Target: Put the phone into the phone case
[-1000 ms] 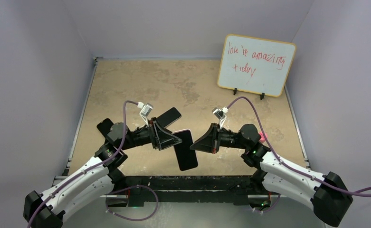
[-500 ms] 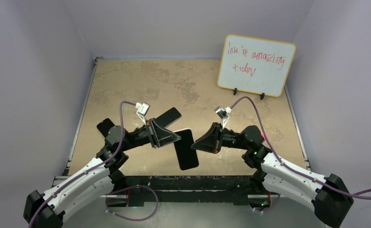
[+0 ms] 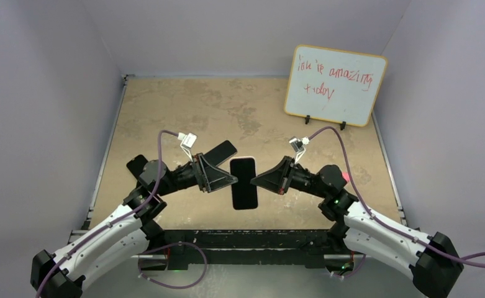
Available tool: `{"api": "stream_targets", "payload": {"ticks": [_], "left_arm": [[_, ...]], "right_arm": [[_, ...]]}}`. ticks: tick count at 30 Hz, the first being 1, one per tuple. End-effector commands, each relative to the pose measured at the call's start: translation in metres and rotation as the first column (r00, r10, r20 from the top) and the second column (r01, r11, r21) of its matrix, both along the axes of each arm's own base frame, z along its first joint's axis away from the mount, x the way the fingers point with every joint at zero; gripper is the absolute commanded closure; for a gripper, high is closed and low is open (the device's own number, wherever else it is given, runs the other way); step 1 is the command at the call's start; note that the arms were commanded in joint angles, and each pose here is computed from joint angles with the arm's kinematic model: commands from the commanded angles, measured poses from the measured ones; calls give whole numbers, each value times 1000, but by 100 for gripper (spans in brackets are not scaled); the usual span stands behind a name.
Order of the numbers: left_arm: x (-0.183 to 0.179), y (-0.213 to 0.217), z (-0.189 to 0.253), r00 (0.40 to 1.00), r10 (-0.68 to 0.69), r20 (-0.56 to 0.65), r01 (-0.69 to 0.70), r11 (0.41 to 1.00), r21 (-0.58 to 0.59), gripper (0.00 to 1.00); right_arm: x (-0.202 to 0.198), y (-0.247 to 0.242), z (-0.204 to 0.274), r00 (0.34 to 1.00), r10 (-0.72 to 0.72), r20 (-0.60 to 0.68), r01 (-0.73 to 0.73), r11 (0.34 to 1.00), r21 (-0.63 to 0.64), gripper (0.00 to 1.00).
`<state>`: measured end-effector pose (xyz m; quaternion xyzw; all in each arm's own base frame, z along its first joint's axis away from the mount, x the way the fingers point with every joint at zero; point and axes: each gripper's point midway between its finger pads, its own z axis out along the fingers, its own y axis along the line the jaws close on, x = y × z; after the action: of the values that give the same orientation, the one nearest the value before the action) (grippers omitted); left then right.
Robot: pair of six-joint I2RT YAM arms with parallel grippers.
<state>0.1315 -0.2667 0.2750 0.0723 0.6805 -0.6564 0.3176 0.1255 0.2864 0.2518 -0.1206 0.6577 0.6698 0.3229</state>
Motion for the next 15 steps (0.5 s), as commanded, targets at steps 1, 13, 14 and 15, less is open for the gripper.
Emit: {"api": "stream_targets", "payload": {"ticks": [1, 13, 14, 15], "left_arm": [[-1, -1, 2, 999, -16, 29, 16, 1000, 5, 41], [-4, -10, -31, 996, -82, -28, 81, 997, -12, 48], [-4, -10, -32, 996, -82, -30, 82, 997, -12, 50], [-4, -11, -32, 996, -81, -32, 81, 997, -11, 53]], "right_arm": [[26, -11, 39, 984, -175, 5, 173, 977, 127, 100], [51, -21, 49, 949, -310, -65, 317, 931, 183, 100], [52, -22, 47, 946, -317, -68, 324, 929, 181, 100], [53, -23, 46, 943, -326, -73, 334, 925, 180, 100]]}}
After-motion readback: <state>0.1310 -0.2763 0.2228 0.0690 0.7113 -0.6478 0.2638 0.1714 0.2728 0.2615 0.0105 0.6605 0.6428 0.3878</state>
